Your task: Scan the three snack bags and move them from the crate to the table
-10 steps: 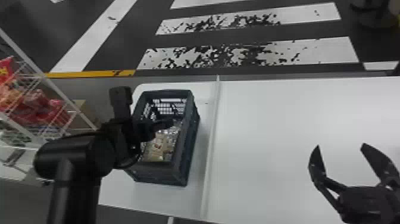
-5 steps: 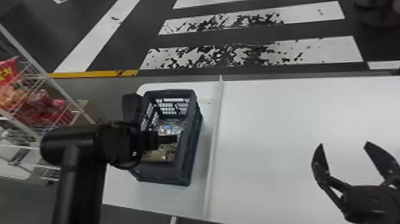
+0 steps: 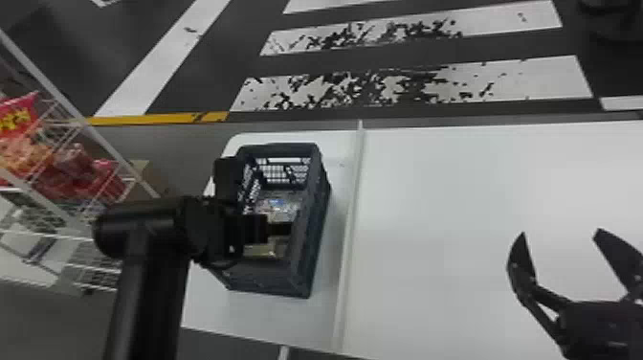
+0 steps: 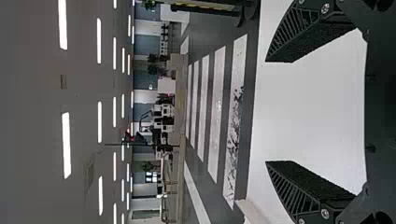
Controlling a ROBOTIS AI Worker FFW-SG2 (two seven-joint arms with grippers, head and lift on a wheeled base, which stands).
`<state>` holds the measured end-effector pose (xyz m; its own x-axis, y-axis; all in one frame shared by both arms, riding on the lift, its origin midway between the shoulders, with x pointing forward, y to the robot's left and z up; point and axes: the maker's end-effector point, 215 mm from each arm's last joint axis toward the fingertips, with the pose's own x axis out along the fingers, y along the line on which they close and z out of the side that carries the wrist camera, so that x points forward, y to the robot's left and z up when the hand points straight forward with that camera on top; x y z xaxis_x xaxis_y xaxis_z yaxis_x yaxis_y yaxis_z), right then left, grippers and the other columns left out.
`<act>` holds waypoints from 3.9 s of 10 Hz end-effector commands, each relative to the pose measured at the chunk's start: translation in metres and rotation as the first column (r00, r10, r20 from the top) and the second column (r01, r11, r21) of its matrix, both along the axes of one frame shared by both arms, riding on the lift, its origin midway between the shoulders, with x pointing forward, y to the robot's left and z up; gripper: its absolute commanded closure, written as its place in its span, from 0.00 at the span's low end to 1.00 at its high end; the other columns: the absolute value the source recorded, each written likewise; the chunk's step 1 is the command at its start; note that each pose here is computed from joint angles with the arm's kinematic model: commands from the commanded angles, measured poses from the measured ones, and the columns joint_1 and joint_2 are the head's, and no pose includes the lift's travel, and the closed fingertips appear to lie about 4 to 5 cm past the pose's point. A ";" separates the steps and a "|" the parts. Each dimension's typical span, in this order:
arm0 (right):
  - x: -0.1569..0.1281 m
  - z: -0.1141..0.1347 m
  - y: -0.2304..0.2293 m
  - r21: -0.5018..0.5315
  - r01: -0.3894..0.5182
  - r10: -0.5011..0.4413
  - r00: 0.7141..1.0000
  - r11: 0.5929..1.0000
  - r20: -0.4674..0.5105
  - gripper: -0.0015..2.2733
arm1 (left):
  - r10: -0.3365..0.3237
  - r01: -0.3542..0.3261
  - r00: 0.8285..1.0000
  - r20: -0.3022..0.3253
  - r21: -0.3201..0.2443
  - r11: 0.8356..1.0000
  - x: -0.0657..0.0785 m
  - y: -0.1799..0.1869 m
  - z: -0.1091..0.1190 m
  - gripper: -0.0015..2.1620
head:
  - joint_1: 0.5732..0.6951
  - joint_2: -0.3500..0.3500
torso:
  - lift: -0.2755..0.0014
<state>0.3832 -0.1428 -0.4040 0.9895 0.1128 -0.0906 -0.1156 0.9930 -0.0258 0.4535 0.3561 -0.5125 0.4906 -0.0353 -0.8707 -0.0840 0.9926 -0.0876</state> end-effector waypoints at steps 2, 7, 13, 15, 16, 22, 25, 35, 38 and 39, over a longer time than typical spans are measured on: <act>0.000 -0.001 -0.004 -0.009 0.004 -0.004 1.000 1.000 0.000 0.05 | -0.012 0.011 1.000 -0.016 -0.017 1.000 0.016 -0.010 -0.010 0.16 | 1.00 0.89 | 0.77; 0.005 -0.006 -0.005 0.006 0.015 -0.015 1.000 1.000 -0.009 0.05 | 0.005 -0.010 0.998 -0.059 -0.085 0.996 0.004 -0.008 -0.022 0.93 | 1.00 0.86 | 0.77; -0.002 -0.004 0.003 0.041 0.012 -0.012 1.000 0.999 -0.020 0.05 | 0.037 -0.033 0.997 0.064 -0.063 0.997 -0.023 0.019 0.030 0.93 | 1.00 0.93 | 0.77; -0.007 0.002 0.001 0.053 0.023 -0.023 1.000 0.998 -0.006 0.05 | 0.027 -0.021 0.995 0.097 -0.057 0.998 -0.026 0.019 0.042 0.93 | 1.00 0.95 | 0.77; -0.008 0.004 -0.001 0.055 0.032 -0.032 0.999 0.998 -0.004 0.05 | 0.017 -0.012 0.994 0.107 -0.056 0.998 -0.027 0.015 0.046 0.93 | 1.00 0.95 | 0.77; -0.015 0.007 -0.006 0.063 0.045 -0.045 0.999 0.997 0.007 0.05 | -0.005 0.010 0.983 0.185 -0.021 1.000 -0.033 0.009 0.079 0.93 | 1.00 0.93 | 0.77; -0.013 0.008 -0.007 0.064 0.047 -0.048 0.999 0.997 0.010 0.05 | 0.004 -0.005 0.978 0.207 0.004 1.000 -0.032 0.017 0.090 0.93 | 1.00 0.94 | 0.77; 0.008 0.014 -0.027 0.052 0.099 -0.101 0.994 0.994 0.030 0.05 | -0.120 0.140 0.871 0.476 -0.005 0.990 -0.043 -0.060 0.213 0.93 | 1.00 0.83 | 0.77; 0.016 0.027 -0.037 0.041 0.114 -0.115 0.992 0.993 0.041 0.05 | -0.232 0.328 0.848 0.476 -0.128 0.936 -0.052 -0.144 0.203 0.93 | 1.00 0.68 | 0.77; 0.019 0.034 -0.041 0.039 0.121 -0.123 0.991 0.992 0.048 0.05 | -0.284 0.406 0.836 0.470 -0.180 0.896 -0.060 -0.180 0.193 0.93 | 1.00 0.60 | 0.77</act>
